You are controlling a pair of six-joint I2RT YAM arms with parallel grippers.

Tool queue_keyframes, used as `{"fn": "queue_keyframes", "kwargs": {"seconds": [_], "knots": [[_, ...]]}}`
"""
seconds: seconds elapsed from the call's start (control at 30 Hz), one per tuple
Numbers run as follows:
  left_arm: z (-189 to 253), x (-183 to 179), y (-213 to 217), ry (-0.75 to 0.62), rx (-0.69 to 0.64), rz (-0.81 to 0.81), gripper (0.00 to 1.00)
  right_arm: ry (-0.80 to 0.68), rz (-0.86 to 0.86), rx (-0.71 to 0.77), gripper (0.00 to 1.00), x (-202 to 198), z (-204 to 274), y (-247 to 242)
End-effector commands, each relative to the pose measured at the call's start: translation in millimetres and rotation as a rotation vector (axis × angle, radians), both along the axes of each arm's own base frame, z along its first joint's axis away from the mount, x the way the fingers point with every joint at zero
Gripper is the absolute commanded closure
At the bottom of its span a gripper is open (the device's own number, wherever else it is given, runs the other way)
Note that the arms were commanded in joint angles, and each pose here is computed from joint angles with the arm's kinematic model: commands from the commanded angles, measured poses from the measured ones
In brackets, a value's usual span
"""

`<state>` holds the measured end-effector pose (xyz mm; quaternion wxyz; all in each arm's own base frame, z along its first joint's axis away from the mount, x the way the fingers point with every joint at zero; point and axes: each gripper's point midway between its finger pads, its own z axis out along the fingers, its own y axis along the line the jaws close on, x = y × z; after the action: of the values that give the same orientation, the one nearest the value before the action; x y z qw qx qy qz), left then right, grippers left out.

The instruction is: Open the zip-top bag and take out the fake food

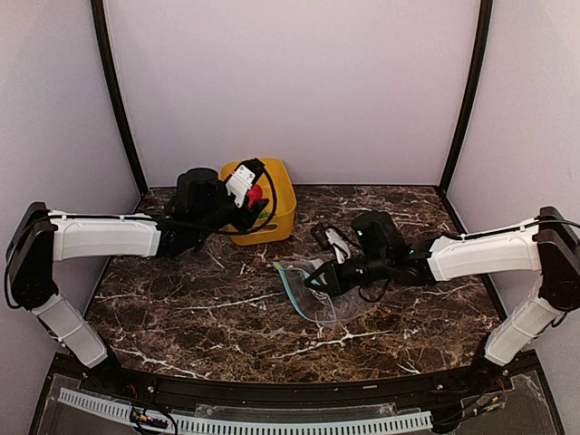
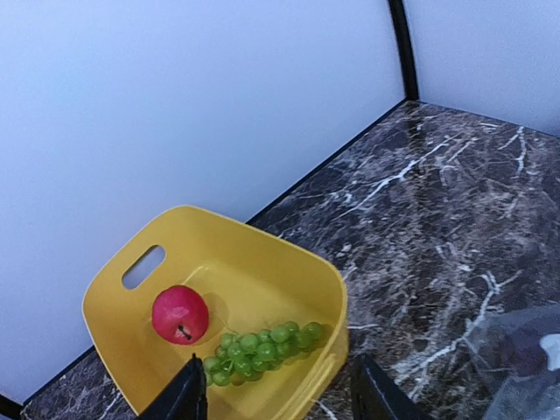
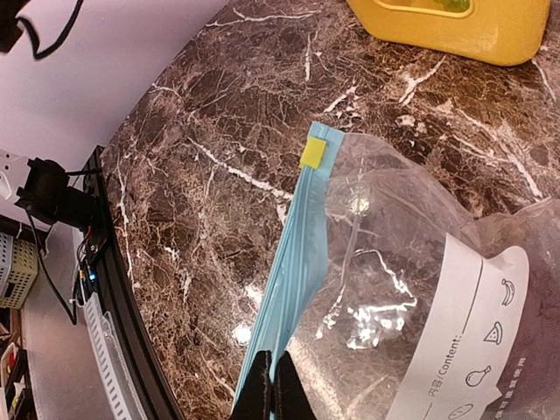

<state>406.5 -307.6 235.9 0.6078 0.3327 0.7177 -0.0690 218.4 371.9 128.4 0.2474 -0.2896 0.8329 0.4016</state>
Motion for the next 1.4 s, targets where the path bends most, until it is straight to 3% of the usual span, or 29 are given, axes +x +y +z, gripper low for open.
{"fn": "queue_keyframes", "kwargs": {"seconds": [0.0, 0.27, 0.5, 0.9, 1.07, 1.37], "knots": [[-1, -67, -20, -0.08, 0.017, -0.168, 0.46, -0.059, 0.01, 0.06, 1.0, 8, 29, 9], [-30, -172, -44, -0.049, -0.024, -0.47, 0.49, -0.059, 0.02, 0.079, 1.0, 11, 37, 15], [-66, -214, -66, -0.008, 0.067, -0.576, 0.54, -0.039, 0.048, 0.108, 1.0, 7, 40, 23], [-94, -205, -88, 0.053, 0.059, -0.532, 0.68, -0.031, 0.065, 0.114, 1.0, 3, 41, 29], [-100, -198, -89, 0.076, 0.023, -0.483, 0.68, -0.011, 0.078, 0.132, 1.0, -2, 38, 32], [-121, -171, -87, 0.042, -0.076, -0.327, 0.58, 0.021, 0.108, 0.191, 0.98, -11, 44, 41]]}}
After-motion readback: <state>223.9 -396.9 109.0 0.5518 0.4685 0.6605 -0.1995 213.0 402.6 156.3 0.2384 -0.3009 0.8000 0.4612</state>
